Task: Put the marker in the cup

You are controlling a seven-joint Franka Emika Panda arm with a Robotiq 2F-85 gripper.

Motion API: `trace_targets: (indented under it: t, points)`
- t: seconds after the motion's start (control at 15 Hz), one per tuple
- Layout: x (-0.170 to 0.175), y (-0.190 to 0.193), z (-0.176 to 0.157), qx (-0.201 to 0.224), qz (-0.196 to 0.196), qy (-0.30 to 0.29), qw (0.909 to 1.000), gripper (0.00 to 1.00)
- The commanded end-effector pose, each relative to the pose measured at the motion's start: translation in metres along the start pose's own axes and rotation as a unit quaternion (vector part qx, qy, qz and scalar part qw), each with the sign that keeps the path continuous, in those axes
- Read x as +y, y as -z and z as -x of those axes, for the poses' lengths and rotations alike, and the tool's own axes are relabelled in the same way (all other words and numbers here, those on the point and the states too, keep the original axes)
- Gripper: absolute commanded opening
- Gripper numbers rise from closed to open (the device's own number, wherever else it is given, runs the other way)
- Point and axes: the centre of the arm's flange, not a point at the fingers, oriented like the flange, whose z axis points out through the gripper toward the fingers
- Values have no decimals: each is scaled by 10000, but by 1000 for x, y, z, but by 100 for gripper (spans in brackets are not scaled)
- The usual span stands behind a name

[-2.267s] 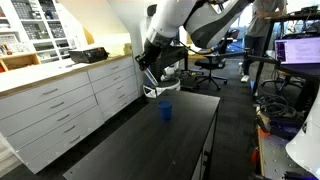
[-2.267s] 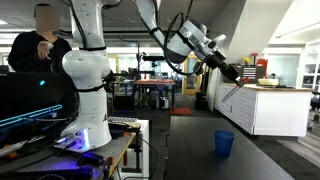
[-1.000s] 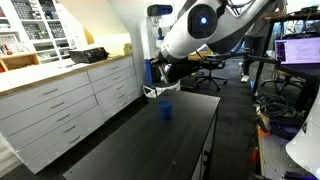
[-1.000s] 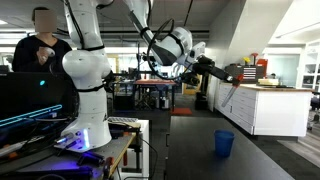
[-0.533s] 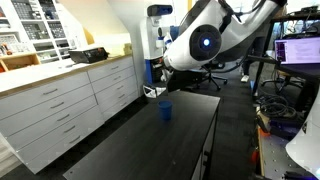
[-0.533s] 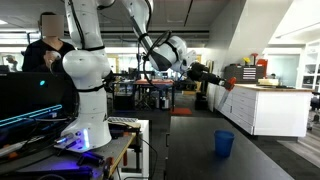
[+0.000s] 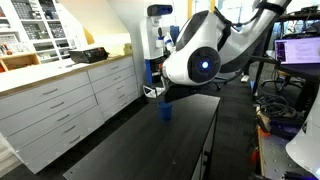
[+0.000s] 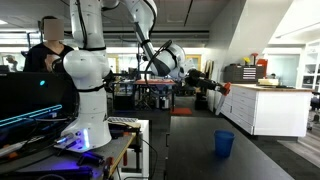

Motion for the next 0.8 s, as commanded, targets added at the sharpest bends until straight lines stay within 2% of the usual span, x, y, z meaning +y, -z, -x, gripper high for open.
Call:
trace_targets:
  t: [0.0, 0.73]
  points:
    - [-3, -5, 17, 157, 72, -143, 9997, 6]
    - [-5, -25, 50, 113, 52, -135, 9998, 6]
